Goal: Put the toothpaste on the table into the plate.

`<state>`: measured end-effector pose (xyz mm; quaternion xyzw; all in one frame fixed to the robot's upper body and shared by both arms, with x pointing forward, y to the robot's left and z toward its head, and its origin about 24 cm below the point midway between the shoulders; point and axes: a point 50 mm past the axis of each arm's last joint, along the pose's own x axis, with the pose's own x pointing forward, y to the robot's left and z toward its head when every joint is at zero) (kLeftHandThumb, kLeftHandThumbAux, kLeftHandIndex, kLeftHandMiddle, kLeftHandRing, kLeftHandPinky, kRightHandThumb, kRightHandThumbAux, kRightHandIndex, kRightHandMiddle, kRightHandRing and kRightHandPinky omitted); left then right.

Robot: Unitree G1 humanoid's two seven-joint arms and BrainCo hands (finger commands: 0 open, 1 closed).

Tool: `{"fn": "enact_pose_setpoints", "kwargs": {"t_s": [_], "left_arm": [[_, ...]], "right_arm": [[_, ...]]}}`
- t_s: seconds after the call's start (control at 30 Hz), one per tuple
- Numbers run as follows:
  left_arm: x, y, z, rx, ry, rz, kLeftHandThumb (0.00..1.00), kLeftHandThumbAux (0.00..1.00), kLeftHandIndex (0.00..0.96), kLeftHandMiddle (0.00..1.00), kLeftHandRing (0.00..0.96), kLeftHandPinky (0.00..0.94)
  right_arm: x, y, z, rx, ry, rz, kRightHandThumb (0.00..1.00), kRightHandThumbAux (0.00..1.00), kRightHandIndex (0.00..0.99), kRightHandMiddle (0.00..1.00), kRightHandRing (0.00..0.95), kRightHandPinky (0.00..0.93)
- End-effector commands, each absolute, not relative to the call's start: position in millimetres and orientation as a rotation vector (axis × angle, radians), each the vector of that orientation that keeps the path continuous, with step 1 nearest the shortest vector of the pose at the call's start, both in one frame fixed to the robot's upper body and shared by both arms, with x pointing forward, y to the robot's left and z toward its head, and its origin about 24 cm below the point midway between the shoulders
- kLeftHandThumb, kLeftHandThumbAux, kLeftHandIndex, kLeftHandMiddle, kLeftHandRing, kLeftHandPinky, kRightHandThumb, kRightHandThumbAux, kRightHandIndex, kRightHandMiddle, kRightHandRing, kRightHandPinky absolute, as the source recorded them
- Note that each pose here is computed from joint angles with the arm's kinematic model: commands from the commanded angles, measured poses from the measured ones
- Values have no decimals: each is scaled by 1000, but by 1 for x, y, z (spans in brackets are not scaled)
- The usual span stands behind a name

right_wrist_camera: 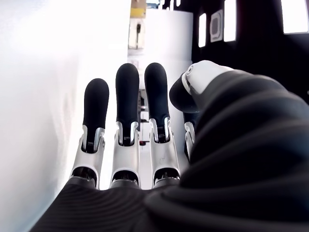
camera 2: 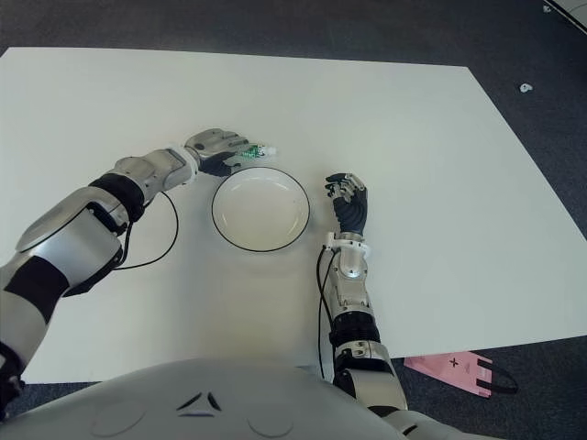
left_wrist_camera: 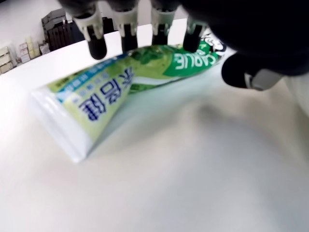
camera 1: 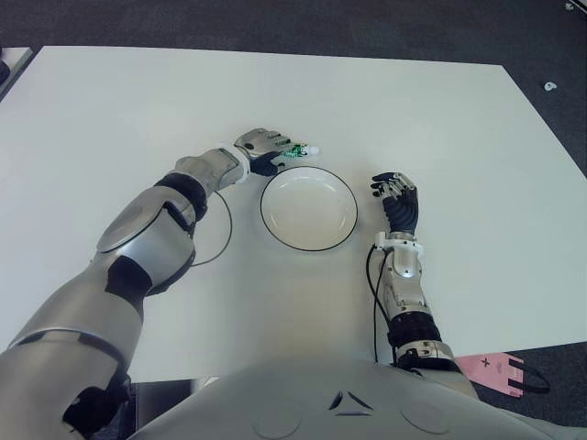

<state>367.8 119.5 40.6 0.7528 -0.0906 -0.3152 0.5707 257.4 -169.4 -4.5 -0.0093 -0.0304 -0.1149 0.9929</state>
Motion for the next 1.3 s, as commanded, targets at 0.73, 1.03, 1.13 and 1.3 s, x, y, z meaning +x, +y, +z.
{"fn": "enact_pose_setpoints", "kwargs": {"t_s": [0.73,1.03,1.13,1.3], "left_arm": [[347,140,-1,1698,114,-825,579,285,0,0,0,83],[350,146,0,1536,305,-803,653,342,0,0,13,162],[352,149,2,1433,371,-776,697,361,0,0,31,175],[354,157,5,1308,442,-740,726,374,0,0,55,190]], "right_arm": [[224,-172,-49,-24,187,-268,718,727,428,468,454,463],[223,-174,-48,-22,191,-270,718,726,428,473,459,471],[223,-174,-48,-24,189,-267,719,727,428,470,456,468],[222,-175,-48,-28,190,-262,718,727,427,466,452,463]]}}
